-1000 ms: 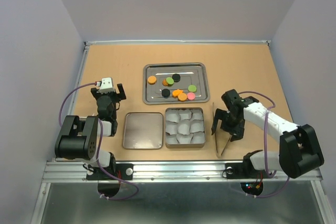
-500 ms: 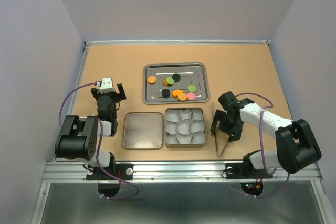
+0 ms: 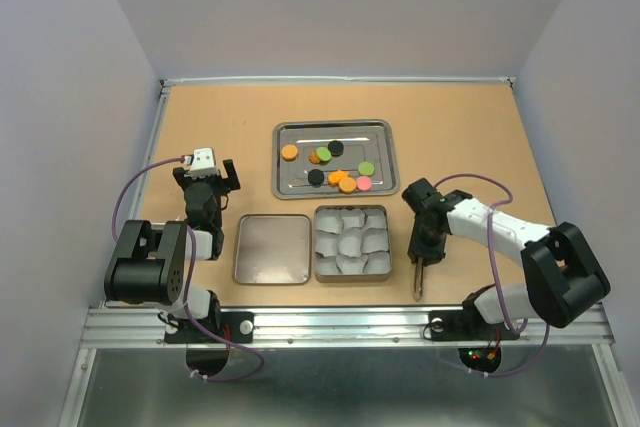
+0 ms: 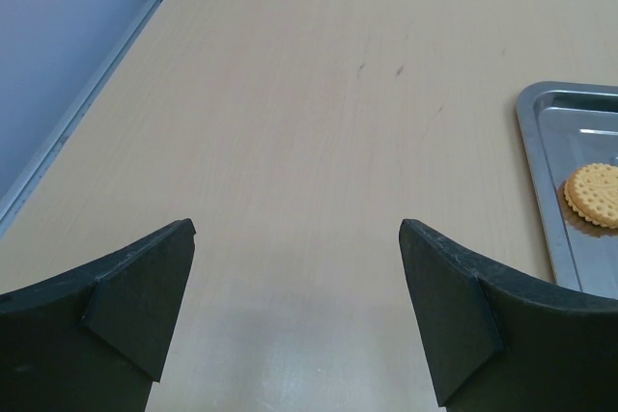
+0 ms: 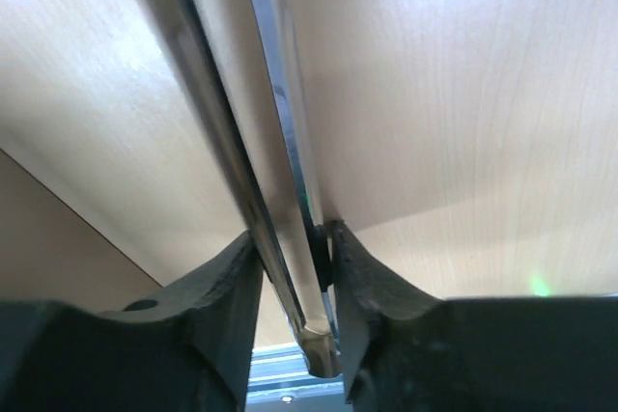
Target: Pack the cookies
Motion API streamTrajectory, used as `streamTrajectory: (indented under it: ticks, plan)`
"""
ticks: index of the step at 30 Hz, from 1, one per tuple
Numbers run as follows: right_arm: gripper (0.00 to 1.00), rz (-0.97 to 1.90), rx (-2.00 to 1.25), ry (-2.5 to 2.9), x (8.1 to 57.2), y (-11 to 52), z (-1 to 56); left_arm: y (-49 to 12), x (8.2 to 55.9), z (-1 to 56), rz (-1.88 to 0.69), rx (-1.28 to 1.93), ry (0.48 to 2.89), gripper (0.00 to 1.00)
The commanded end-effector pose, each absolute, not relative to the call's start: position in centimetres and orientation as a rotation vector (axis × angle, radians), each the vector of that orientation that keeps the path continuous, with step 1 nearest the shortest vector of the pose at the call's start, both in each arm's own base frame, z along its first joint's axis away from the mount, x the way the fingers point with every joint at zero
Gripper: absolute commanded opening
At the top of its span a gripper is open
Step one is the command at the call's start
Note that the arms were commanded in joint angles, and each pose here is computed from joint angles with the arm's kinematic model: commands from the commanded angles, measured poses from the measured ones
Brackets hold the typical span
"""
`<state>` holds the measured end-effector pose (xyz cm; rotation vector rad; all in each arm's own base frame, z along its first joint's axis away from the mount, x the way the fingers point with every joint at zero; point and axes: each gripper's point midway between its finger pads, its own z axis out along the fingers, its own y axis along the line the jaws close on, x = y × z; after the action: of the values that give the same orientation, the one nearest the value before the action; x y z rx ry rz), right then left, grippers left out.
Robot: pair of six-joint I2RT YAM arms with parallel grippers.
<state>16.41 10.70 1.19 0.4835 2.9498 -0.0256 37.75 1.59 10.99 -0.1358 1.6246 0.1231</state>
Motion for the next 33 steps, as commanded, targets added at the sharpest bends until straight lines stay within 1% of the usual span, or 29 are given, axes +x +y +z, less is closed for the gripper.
streamTrajectory:
  ticks: [1, 2, 4, 6, 13, 14, 15, 17, 18, 20, 21, 22, 23, 24, 25, 26, 27, 28, 30, 31, 33]
  plan:
    - [0.36, -0.046, 0.473, 2.958, 16.0, 10.9, -0.3, 1.7, 38.2, 17.6, 0.106, -0.147, 1.367, 0.99]
    - [0.33, -0.026, 0.468, 2.948, 16.2, 11.1, 0.1, 1.7, 38.2, 17.6, 0.106, -0.147, 1.367, 0.99]
    - [0.32, -0.021, 0.463, 2.946, 16.2, 11.1, 0.9, 1.8, 38.2, 17.5, 0.107, -0.148, 1.369, 0.99]
    - [0.31, -0.005, 0.451, 2.907, 17.4, 11.4, 2.7, 1.7, 38.2, 17.6, 0.106, -0.147, 1.367, 0.99]
    - [0.30, 0.036, 0.403, 2.803, 20.6, 12.4, 10.8, 1.7, 38.2, 17.6, 0.106, -0.147, 1.367, 0.99]
    - [0.30, 0.022, 0.386, 2.785, 21.1, 12.2, 11.7, 1.8, 38.1, 18.4, 0.113, -0.141, 1.343, 0.99]
    - [0.31, 0.041, 0.377, 2.759, 21.8, 12.4, 13.6, 1.5, 38.1, 18.3, 0.104, -0.131, 1.361, 0.99]
    - [0.30, 0.039, 0.336, 2.746, 22.3, 12.5, 15.1, 1.2, 38.4, 19.2, 0.093, -0.112, 1.377, 0.99]
    - [0.30, 0.069, 0.319, 2.721, 22.9, 12.9, 16.8, 1.3, 39.0, 20.1, 0.100, -0.122, 1.411, 0.99]
    - [0.30, 0.152, 0.248, 2.713, 23.1, 13.9, 18.3, 2.0, 39.7, 21.0, 0.121, -0.174, 1.475, 0.99]
    - [0.30, 0.207, 0.215, 2.695, 23.5, 14.7, 19.1, 1.9, 40.6, 21.8, 0.090, -0.228, 1.558, 0.99]
    - [0.30, 0.335, 0.165, 2.688, 23.6, 16.3, 20.4, 1.7, 41.0, 22.2, 0.063, -0.264, 1.602, 0.99]
    - [0.31, 0.385, 0.097, 2.676, 24.0, 17.1, 20.9, 1.5, 41.3, 22.2, 0.029, -0.314, 1.650, 0.99]
    - [0.31, 0.495, 0.042, 2.647, 24.5, 18.8, 22.3, 0.7, 41.5, 21.4, -0.079, -0.456, 1.731, 0.99]
    - [0.31, 0.563, -0.002, 2.641, 24.6, 19.9, 22.9, -0.3, 41.5, 20.9, -0.151, -0.478, 1.777, 0.99]
    - [0.31, 0.686, -0.085, 2.653, 24.1, 21.5, 23.5, -1.7, 41.5, 20.5, -0.246, -0.446, 1.826, 0.99]
    - [0.31, 0.747, -0.126, 2.669, 24.4, 22.8, 23.4, -3.9, 41.4, 20.1, -0.373, -0.359, 1.870, 0.99]
    - [0.31, 0.903, -0.210, 2.647, 24.0, 24.7, 24.8, -7.1, 40.8, 20.7, -0.565, -0.247, 1.876, 0.99]
    - [0.31, 1.016, -0.271, 2.671, 24.4, 26.7, 24.7, -8.5, 40.1, 21.4, -0.686, -0.272, 1.877, 0.99]
    - [0.31, 1.128, -0.329, 2.650, 24.1, 27.9, 26.0, -9.5, 39.5, 22.1, -0.766, -0.278, 1.875, 0.99]
    - [0.32, 1.197, -0.384, 2.650, 24.0, 29.0, 26.4, -9.6, 38.6, 23.1, -0.787, -0.297, 1.871, 0.99]
